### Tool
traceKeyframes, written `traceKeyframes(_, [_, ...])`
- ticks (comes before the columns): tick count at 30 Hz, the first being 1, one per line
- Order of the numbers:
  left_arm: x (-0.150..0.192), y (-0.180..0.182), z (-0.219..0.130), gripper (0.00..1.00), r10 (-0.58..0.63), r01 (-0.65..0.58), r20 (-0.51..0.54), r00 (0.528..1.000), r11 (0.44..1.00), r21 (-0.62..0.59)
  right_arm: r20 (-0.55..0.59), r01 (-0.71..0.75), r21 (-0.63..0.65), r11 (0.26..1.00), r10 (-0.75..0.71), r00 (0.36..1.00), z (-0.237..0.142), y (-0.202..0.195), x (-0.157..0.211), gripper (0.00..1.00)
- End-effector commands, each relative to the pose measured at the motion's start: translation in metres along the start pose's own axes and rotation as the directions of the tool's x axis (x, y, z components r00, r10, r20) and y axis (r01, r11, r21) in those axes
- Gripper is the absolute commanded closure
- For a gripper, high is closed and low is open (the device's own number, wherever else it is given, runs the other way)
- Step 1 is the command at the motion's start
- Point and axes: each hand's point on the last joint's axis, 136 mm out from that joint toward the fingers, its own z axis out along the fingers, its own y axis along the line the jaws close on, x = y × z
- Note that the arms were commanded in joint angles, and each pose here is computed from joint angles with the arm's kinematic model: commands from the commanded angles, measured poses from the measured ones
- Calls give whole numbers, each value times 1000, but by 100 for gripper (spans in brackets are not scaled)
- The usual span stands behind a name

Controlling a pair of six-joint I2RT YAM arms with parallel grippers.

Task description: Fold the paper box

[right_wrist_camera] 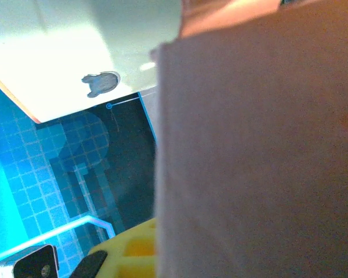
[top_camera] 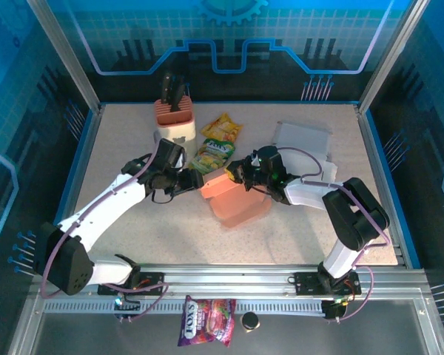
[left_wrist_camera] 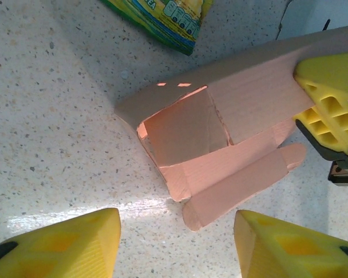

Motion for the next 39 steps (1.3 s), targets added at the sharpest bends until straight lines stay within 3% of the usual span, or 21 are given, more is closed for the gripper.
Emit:
traceKeyframes(1, [0, 12, 8, 42, 97, -97, -6, 995, 992, -77, -5, 13, -14, 1000, -13, 1000, -1, 4, -3, 100])
traceKeyframes(7, [-15, 20, 18, 42, 255, -257, -37, 966, 953, -160, -30, 3, 29, 1000, -2, 1000, -1, 2, -2, 100])
traceKeyframes(10, [-15, 12, 22, 47, 326, -332, -71, 943, 936, -120, -41, 10, 61, 998, -8, 999, -3, 3, -3, 100])
traceKeyframes(12, [-5, -3, 21, 44, 412, -415, -73, 908, 909, -41, -48, 8, 69, 998, -5, 999, -4, 3, -5, 100])
traceKeyframes(15, [10, -9, 21, 36, 511, -513, -61, 858, 858, -24, -52, -4, 63, 998, 7, 999, -5, 5, -8, 100])
traceKeyframes(22, [33, -5, 37, 27, 524, -528, -82, 848, 849, -35, -68, -26, 76, 997, 31, 997, -4, 8, -9, 100])
traceKeyframes(28, [22, 21, 54, 26, 447, -442, -38, 894, 862, -250, -64, -59, 77, 995, 64, 996, -4, 7, -11, 100])
traceKeyframes(32, [13, 22, 57, 30, 450, -433, -5, 893, 857, -281, -67, -65, 77, 995, 70, 995, -4, 7, -11, 100])
traceKeyframes(39, [13, 31, 67, 47, 476, -453, -11, 879, 830, -326, -68, -85, 73, 994, 90, 994, -3, 6, -13, 100])
